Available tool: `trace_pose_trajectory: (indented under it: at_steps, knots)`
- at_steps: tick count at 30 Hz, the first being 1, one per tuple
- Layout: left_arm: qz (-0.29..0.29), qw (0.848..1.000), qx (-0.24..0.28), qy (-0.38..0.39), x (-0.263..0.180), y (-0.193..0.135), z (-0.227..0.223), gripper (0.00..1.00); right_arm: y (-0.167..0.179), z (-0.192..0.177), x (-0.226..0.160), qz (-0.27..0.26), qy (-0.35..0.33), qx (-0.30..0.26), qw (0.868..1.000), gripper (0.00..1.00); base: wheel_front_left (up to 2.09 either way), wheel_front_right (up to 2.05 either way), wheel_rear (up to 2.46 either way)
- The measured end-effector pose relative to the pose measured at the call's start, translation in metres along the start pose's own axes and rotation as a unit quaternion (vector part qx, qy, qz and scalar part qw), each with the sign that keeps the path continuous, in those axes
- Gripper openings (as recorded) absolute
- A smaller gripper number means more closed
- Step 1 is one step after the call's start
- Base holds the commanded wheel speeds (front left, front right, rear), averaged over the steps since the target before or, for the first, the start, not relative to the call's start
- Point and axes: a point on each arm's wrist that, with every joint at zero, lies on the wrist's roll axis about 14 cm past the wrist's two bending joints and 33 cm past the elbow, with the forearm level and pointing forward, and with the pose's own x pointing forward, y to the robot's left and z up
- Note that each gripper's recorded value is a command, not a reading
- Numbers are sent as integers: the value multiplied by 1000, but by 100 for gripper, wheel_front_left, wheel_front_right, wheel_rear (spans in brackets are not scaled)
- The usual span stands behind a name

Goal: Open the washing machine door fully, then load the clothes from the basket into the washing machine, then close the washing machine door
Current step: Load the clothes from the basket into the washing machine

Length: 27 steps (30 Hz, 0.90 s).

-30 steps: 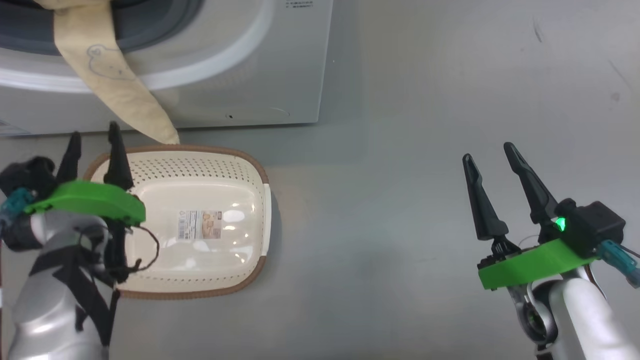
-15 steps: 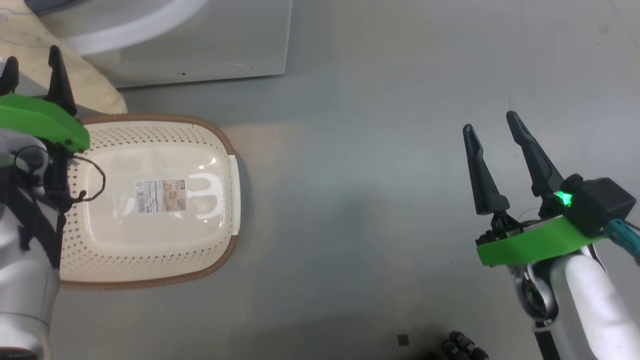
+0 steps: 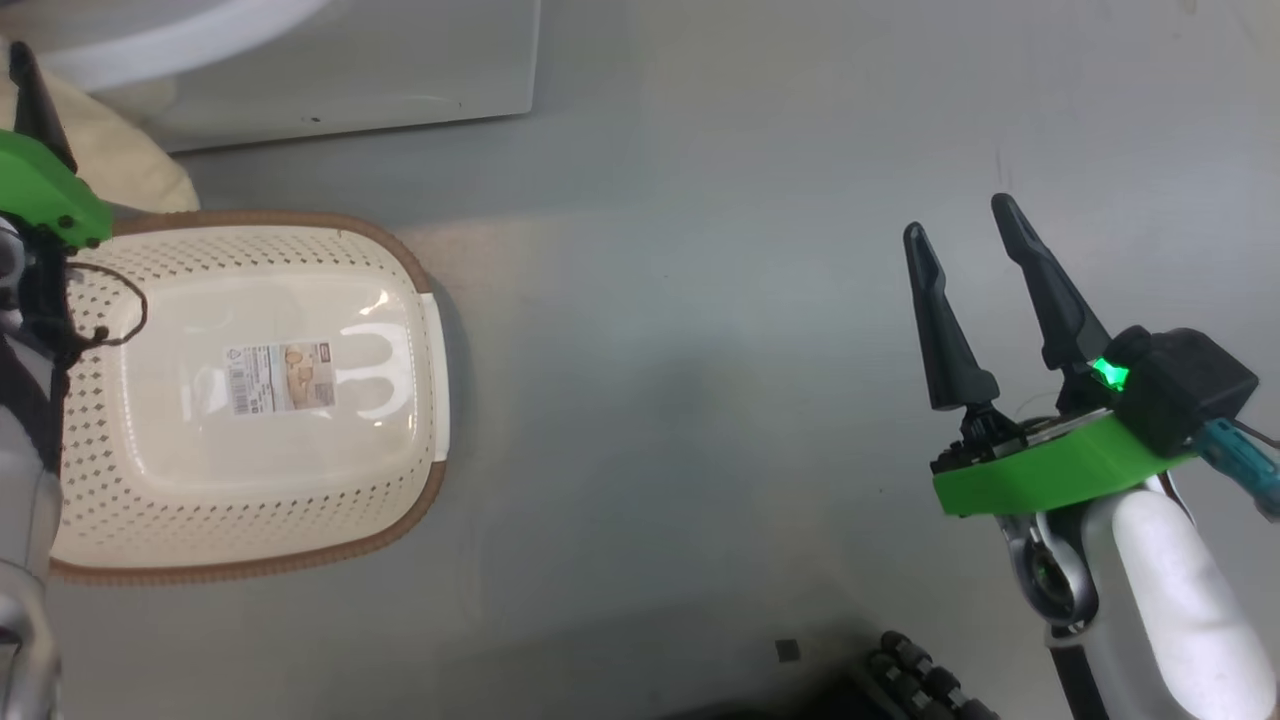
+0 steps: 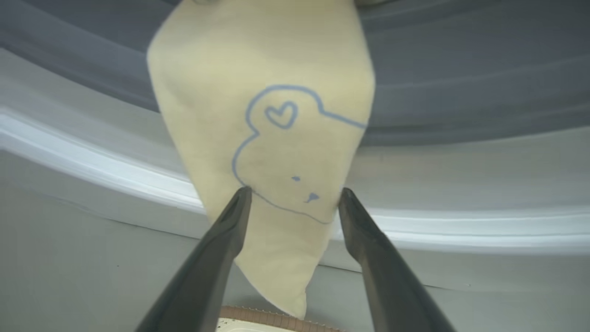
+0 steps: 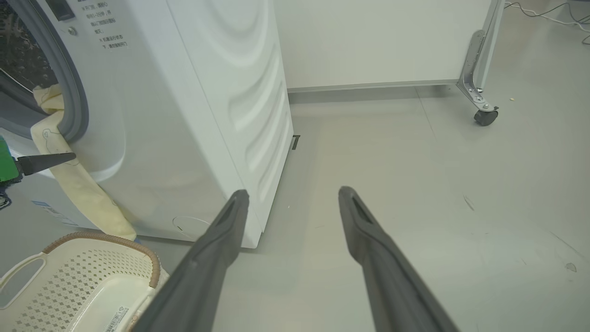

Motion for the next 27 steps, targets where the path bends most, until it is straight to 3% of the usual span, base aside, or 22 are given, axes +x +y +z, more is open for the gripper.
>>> trace_pose_trajectory:
  at_steps: [7, 8, 9, 18, 27]
  knots:
    - [3, 1000, -6, 0, 10, -3, 5, 100, 1, -4, -1, 0, 6, 2, 1000, 100, 0, 0, 0]
    - [4, 1000, -6, 1, 11, -3, 5, 57, 1, -4, -2, -1, 6, 2, 1000, 100, 0, 0, 0]
    - [4, 1000, -6, 3, 11, -3, 5, 0, 1, -4, -2, -1, 6, 2, 1000, 100, 0, 0, 0]
    - [-2, 1000, -2, -6, 6, -4, 13, 0, 4, 1, -3, 3, 1, 3, 1000, 100, 0, 0, 0]
    - [-18, 998, 42, -53, -13, -6, 43, 0, 14, 14, -3, 16, -15, 7, 1000, 100, 0, 0, 0]
